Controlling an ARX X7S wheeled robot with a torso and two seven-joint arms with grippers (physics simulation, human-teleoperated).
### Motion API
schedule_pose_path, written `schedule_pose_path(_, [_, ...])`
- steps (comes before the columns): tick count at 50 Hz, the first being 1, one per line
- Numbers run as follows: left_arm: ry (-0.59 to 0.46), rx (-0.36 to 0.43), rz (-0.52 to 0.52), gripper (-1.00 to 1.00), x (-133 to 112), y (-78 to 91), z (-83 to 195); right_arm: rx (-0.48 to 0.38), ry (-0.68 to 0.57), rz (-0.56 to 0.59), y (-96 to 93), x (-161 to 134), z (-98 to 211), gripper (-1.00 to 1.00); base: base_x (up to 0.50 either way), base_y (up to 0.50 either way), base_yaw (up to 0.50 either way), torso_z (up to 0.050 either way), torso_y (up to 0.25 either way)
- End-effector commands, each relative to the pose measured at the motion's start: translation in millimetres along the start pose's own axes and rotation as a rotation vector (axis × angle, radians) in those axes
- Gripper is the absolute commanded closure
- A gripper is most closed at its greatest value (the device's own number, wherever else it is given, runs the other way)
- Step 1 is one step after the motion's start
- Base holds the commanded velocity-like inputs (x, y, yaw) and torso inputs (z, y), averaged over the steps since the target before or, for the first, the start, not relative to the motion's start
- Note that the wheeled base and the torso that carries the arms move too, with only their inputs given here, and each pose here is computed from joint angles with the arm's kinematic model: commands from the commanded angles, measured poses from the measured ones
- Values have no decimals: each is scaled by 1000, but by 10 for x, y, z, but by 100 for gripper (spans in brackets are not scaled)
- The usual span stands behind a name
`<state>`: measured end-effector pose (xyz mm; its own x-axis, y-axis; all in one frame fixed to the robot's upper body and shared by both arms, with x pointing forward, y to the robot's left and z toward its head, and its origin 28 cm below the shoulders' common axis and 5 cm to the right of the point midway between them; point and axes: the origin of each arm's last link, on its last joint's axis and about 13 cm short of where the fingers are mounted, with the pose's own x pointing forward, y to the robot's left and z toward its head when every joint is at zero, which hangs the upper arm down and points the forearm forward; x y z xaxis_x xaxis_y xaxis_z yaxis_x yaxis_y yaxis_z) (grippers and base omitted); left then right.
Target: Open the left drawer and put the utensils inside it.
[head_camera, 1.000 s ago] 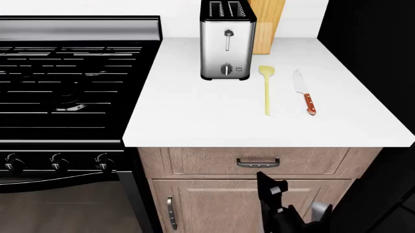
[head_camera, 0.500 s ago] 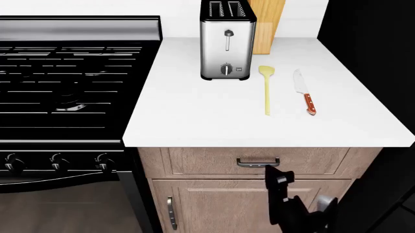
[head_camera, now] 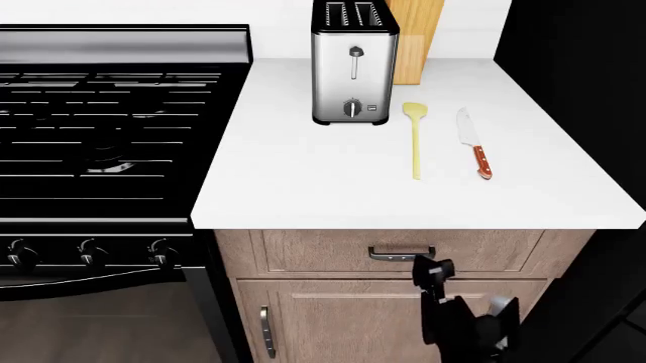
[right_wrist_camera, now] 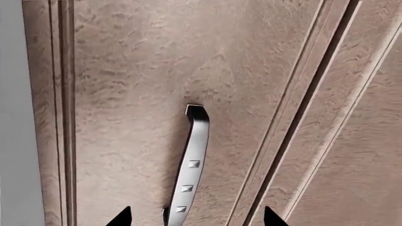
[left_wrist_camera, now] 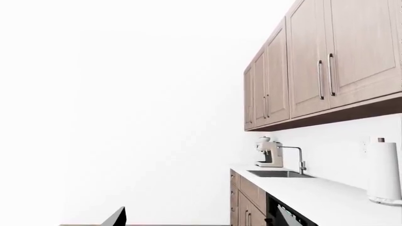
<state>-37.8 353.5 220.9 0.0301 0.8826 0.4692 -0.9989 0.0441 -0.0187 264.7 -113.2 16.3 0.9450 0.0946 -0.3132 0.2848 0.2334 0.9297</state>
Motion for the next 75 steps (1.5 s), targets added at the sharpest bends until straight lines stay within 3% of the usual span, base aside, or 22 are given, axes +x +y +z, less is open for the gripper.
schedule_pose_path(1, [-1,5,-5,-100,-6,-14,-15,-69,65,-50,-44,169,-87,-100,0,0,0,0,0])
schedule_pose_path(8, [-2,8,-6,-100,-8,-20,-20,-109,106,-57,-3,303,-108,-100,0,0,0,0,0])
schedule_pose_path(18, [0,10,-9,-100,-11,-27,-28,-125,176,46,123,414,-111,-100,0,0,0,0,0])
schedule_pose_path(29, [-1,13,-9,-100,-1,-22,-22,17,177,159,140,575,-62,-100,0,0,0,0,0])
schedule_pose_path(51, [-1,17,-11,-100,-7,-30,-32,29,71,49,63,700,82,-100,9,0,4,0,0])
schedule_pose_path(58, [1,19,-14,-100,-13,-37,-41,31,61,72,76,708,90,-100,20,0,9,-2,0])
schedule_pose_path(59, [0,20,-13,-100,-11,-36,-40,44,45,74,74,709,103,100,20,0,9,0,0])
schedule_pose_path(75, [16,10,-13,-100,-4,-21,-24,95,-23,72,33,700,121,100,17,1,7,-1,0])
